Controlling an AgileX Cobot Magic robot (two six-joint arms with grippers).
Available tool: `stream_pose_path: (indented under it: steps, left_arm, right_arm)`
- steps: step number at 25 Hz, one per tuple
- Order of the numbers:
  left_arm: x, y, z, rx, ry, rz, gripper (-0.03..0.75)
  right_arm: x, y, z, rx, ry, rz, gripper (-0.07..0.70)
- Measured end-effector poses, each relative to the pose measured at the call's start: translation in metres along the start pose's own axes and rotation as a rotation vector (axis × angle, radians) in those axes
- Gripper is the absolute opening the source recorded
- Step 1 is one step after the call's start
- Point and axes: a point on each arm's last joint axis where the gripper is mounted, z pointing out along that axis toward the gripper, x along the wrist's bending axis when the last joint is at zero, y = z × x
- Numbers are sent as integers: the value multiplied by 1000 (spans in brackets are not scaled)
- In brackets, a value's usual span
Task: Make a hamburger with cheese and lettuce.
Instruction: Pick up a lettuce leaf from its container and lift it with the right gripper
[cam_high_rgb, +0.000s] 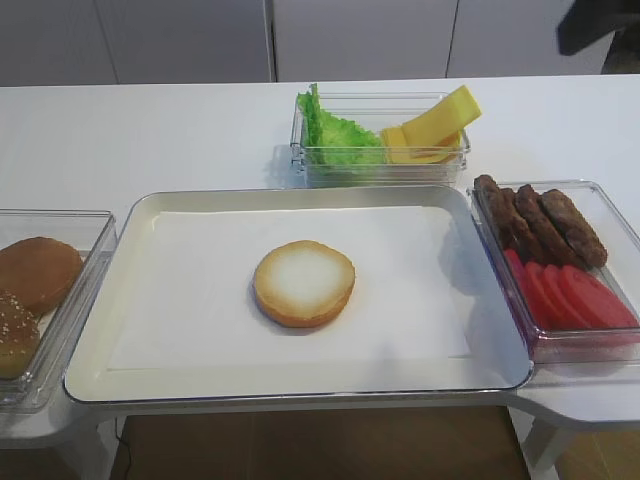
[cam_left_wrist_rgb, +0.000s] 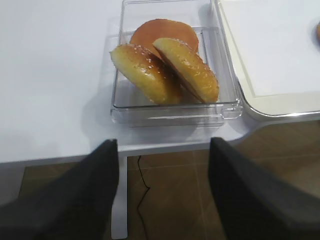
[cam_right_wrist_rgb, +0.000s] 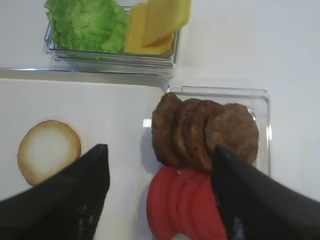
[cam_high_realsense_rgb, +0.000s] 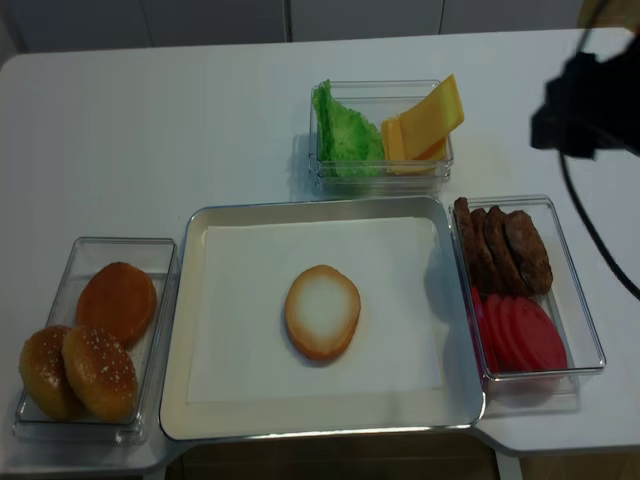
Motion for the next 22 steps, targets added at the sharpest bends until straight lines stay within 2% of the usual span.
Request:
stream_pose_path:
  steps: [4, 10, 17, 22]
  left_arm:
    - [0, 0, 0, 0, 0, 0, 422]
    - [0, 0, 0, 0, 0, 0, 422]
    - [0, 0, 0, 0, 0, 0, 422]
    - [0, 0, 0, 0, 0, 0, 422]
  right_arm:
    - [11, 29, 38, 16, 55, -39, 497]
    - [27, 61, 105, -16, 256, -66, 497]
    - [36, 80, 182, -32, 446, -31, 497]
    - [37, 93, 224, -37, 485, 1, 497]
